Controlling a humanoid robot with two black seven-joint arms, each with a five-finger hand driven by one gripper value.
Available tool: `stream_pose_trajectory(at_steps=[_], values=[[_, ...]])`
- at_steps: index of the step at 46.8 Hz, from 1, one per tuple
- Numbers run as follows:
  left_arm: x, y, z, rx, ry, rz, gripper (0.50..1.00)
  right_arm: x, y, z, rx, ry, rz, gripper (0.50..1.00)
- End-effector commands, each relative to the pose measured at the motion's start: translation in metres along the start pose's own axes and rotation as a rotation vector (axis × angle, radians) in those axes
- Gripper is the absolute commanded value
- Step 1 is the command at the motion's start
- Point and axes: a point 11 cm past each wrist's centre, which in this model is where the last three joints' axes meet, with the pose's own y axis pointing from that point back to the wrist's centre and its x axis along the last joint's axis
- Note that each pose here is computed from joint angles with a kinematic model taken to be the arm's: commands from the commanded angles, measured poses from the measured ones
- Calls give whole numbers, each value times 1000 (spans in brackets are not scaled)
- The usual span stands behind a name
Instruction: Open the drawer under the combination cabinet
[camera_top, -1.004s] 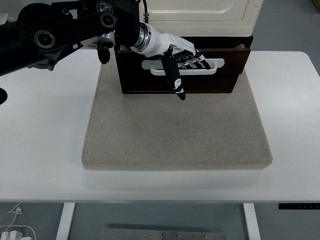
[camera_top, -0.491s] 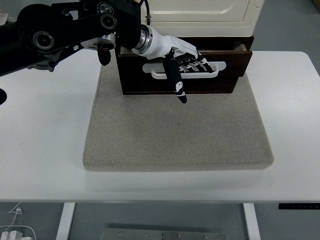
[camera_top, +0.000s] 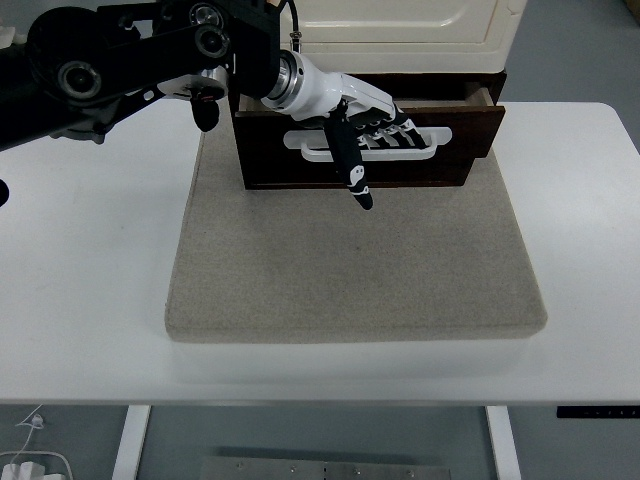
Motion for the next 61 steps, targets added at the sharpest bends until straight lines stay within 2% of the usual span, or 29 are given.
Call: stream_pose_trajectory(at_steps=[1,61], values=[[-1,0,0,1,-3,-4,1000,0,0,0,0,0,0,928],[-10,6,10,-34,-13,-54,1000,0,0,0,0,0,0,928]])
